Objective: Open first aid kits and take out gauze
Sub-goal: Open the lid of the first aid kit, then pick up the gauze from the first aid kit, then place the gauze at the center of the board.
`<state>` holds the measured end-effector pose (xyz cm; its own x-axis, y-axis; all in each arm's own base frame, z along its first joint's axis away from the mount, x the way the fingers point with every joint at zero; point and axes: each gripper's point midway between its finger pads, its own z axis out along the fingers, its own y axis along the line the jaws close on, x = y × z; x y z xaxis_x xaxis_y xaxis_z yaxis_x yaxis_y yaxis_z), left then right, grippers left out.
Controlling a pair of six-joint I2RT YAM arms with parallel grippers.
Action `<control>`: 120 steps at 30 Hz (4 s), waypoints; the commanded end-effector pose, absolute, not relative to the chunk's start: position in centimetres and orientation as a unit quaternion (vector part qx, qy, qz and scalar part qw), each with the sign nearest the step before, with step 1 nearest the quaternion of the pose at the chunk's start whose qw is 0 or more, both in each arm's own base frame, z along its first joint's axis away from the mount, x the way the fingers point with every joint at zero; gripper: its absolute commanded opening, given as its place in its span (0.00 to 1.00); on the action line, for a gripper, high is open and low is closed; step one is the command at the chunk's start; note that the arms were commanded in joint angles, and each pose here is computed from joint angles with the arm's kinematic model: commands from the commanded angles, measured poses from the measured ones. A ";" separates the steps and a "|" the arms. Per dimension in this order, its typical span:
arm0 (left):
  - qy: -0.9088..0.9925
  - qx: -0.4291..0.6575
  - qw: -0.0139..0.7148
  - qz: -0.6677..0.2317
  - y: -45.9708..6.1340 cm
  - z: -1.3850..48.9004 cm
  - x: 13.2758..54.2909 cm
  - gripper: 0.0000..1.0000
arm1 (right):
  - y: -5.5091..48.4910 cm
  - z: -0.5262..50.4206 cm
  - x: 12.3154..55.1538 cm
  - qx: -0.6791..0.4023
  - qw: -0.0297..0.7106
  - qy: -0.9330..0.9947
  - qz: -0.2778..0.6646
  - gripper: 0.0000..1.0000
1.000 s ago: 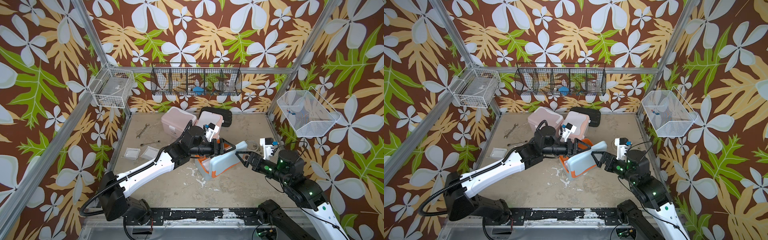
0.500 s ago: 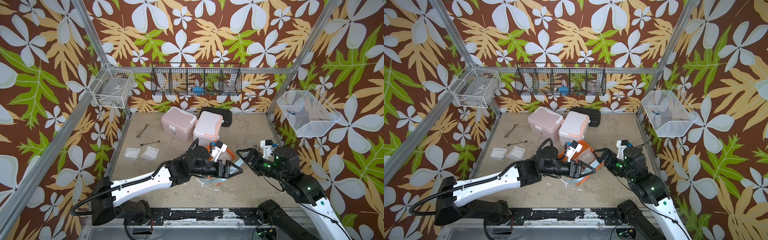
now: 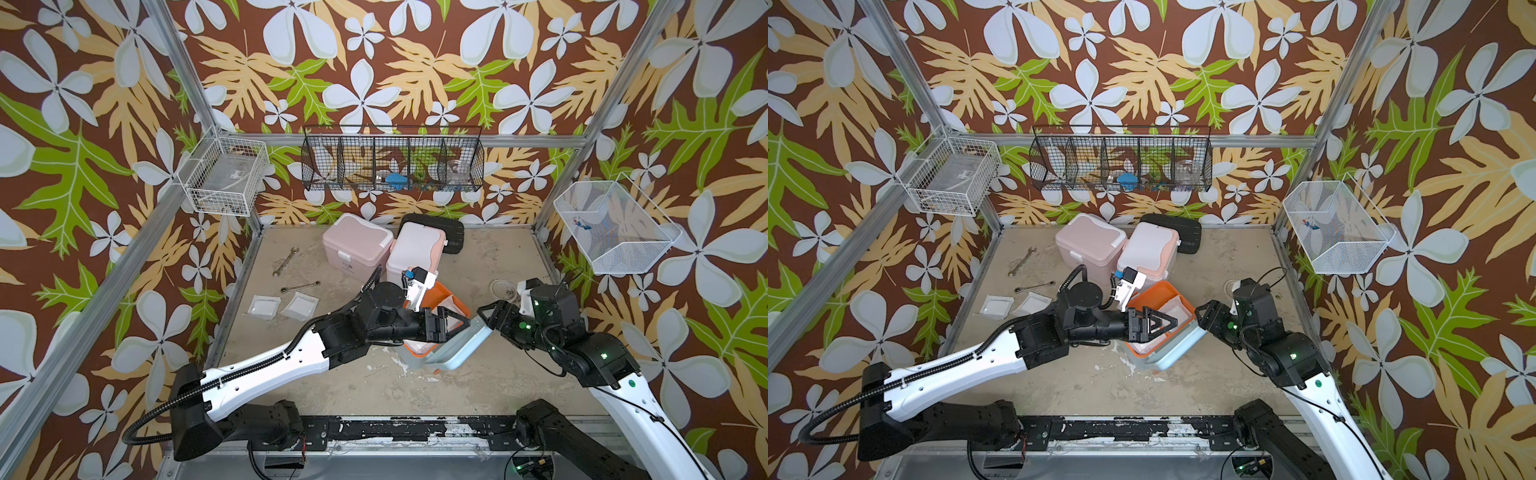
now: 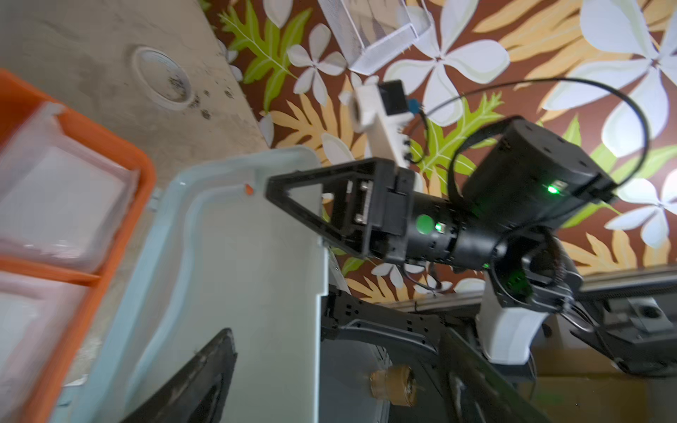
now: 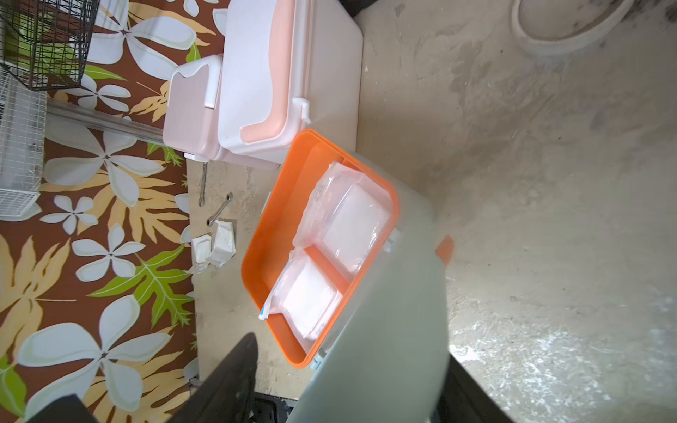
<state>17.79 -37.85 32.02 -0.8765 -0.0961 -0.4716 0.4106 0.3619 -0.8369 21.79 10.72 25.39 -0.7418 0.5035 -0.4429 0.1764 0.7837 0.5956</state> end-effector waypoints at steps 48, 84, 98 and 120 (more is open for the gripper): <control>0.950 0.151 0.261 -0.078 -31.1 15.6 23.5 0.13 | 11.7 24.6 25.2 0.093 0.339 0.910 0.222 0.61; 0.820 -0.500 0.279 -0.008 6.0 15.5 25.8 0.00 | 12.1 24.4 24.4 0.090 0.332 0.907 0.243 0.61; 0.711 -0.643 0.278 0.071 13.5 12.5 23.0 0.00 | 12.3 24.0 24.2 0.086 0.326 0.909 0.246 0.61; 0.756 -0.539 0.372 0.007 11.2 18.2 27.9 0.62 | 12.7 23.1 24.1 0.087 0.318 0.908 0.259 0.61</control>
